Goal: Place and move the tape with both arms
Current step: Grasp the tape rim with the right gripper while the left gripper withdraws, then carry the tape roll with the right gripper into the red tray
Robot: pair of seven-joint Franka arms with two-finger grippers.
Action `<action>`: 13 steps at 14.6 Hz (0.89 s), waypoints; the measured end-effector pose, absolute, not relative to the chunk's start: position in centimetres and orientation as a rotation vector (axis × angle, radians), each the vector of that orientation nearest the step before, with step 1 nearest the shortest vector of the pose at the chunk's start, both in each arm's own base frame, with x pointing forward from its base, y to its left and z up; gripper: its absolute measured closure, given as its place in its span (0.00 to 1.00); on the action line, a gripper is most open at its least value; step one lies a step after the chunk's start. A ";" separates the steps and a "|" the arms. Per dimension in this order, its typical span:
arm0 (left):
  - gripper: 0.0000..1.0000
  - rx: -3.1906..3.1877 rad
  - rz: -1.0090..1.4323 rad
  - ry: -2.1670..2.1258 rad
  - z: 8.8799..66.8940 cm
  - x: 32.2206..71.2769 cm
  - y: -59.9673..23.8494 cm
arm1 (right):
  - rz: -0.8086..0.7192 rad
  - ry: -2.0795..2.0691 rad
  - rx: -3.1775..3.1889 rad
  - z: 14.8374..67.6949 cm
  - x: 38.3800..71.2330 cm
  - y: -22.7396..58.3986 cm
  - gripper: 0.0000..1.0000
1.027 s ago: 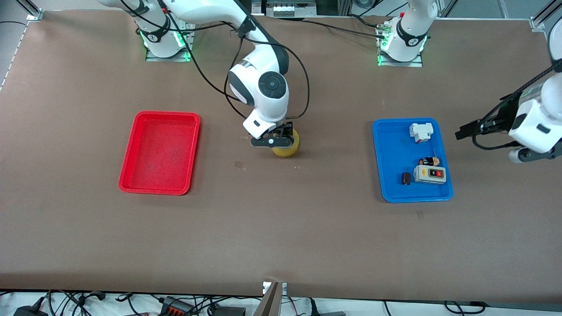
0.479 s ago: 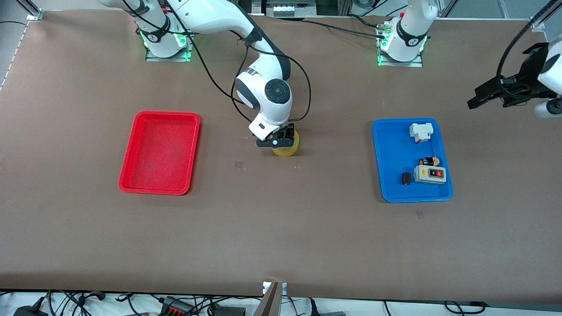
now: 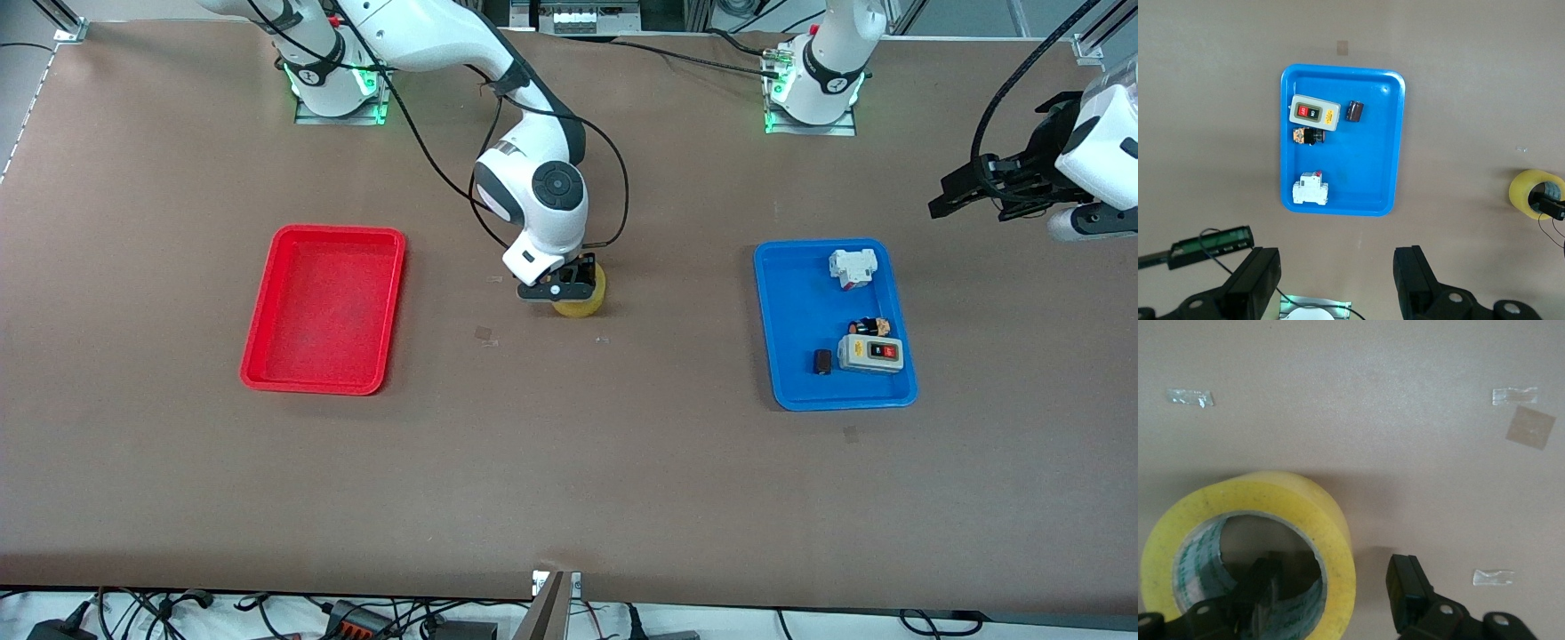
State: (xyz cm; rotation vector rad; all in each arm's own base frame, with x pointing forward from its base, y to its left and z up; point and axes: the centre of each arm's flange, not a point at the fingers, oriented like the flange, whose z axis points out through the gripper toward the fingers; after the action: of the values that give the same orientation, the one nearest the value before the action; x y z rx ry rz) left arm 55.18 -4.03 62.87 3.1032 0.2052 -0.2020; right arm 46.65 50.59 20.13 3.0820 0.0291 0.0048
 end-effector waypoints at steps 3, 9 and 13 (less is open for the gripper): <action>0.00 3.103 -0.181 0.200 62.8 55.4 -4.2 | 0.016 0.029 3.090 19.8 46.7 50.6 0.51; 0.00 3.100 -0.082 0.204 61.9 55.4 -4.3 | 0.054 0.011 3.107 20.9 47.5 50.6 0.76; 0.00 3.101 -0.073 0.208 62.0 54.3 -4.1 | 0.048 -0.092 3.091 27.7 50.3 47.4 0.76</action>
State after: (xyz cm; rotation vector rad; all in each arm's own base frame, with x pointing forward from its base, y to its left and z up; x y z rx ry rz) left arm 54.28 -4.13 62.04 3.1007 0.2077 -0.0729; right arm 50.28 47.37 27.66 3.0905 -0.0916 0.0480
